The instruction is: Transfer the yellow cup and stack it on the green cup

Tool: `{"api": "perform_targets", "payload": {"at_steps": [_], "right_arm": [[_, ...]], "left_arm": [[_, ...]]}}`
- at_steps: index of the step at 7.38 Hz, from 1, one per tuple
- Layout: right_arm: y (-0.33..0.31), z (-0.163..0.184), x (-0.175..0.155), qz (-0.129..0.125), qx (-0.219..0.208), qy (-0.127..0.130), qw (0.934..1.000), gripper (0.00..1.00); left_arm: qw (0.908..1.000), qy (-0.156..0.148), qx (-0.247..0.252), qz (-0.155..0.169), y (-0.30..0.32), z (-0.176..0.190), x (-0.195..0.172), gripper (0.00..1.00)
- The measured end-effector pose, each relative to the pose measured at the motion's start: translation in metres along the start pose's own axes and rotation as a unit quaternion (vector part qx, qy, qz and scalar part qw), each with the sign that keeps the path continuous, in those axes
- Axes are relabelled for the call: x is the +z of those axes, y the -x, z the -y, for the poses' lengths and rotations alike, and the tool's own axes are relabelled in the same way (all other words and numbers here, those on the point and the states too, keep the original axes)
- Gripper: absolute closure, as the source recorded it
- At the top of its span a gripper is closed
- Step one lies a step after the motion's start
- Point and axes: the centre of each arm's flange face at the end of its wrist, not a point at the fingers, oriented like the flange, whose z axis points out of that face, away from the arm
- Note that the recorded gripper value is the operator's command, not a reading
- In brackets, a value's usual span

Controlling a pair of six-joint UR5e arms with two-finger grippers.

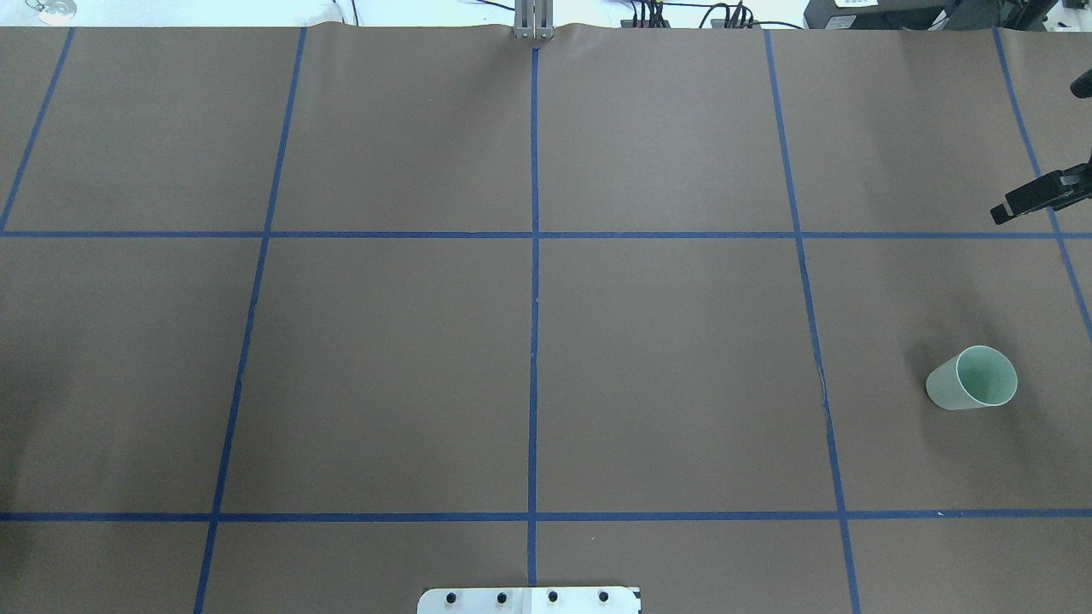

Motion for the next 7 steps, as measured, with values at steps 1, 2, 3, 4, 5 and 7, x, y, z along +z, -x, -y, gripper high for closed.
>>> {"api": "perform_targets", "payload": {"at_steps": [1, 2, 3, 4, 5, 7], "right_arm": [[-0.006, -0.001, 0.006, -0.001, 0.006, 0.006, 1.0000, 0.00], [-0.012, -0.001, 0.012, -0.003, 0.010, 0.011, 0.9999, 0.00], [-0.013, 0.000, 0.013, -0.003, 0.012, 0.013, 0.9998, 0.00], [-0.011, 0.002, 0.012, -0.003, 0.014, 0.011, 0.9998, 0.00], [-0.006, 0.006, 0.009, -0.001, 0.025, 0.006, 0.9997, 0.00], [0.003, 0.014, 0.003, 0.001, 0.053, -0.002, 0.9986, 0.00]], "left_arm": [[0.9992, -0.007, -0.006, -0.038, -0.043, 0.016, -0.009, 0.61], [0.9970, -0.014, -0.015, -0.074, -0.099, 0.028, -0.025, 0.63], [0.9935, -0.015, -0.024, -0.110, -0.163, 0.037, -0.049, 0.63], [0.9884, -0.013, -0.028, -0.149, -0.229, 0.048, -0.081, 0.70], [0.9807, -0.007, -0.038, -0.192, -0.294, 0.061, -0.120, 0.69], [0.9632, 0.017, -0.047, -0.264, -0.390, 0.069, -0.200, 0.82]]}}
